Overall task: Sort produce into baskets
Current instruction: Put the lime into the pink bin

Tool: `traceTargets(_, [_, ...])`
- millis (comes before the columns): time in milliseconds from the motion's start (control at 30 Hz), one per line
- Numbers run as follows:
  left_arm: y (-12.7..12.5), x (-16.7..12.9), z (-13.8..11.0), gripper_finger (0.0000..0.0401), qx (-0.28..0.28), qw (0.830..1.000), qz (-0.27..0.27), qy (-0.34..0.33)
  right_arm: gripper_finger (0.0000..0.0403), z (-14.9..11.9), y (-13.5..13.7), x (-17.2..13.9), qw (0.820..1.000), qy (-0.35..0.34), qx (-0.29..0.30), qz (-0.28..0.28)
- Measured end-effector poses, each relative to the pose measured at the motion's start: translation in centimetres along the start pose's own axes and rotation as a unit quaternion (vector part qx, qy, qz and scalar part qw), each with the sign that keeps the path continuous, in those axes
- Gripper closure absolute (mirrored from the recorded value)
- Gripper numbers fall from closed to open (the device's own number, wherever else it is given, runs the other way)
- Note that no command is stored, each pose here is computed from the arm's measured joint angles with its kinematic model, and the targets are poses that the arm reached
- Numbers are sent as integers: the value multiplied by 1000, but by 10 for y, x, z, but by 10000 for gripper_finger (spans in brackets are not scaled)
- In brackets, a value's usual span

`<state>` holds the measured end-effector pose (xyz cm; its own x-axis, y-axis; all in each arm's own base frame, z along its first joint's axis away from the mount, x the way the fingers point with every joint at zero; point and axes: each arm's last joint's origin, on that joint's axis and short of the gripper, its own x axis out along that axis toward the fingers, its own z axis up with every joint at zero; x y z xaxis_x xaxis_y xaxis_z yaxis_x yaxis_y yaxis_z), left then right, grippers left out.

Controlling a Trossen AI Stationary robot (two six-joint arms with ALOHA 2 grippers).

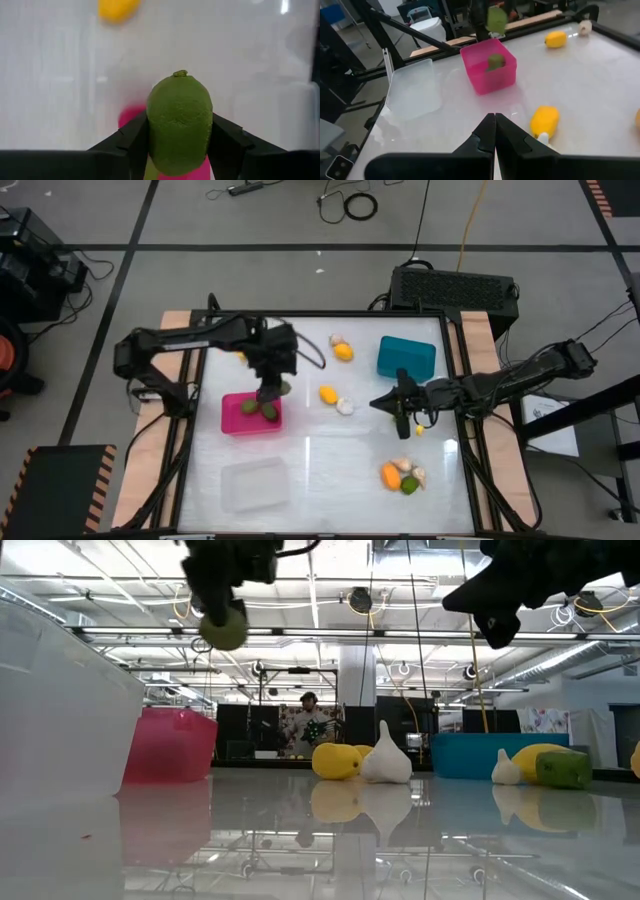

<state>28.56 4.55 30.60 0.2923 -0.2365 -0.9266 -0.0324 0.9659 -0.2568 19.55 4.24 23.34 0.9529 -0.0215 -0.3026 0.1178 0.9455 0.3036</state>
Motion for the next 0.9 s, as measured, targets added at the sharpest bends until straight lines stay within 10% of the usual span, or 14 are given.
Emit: traceTargets(900, [-39,94,-105,226,-119,959,111,230,403,-6,0,8,1000,21,16,-7])
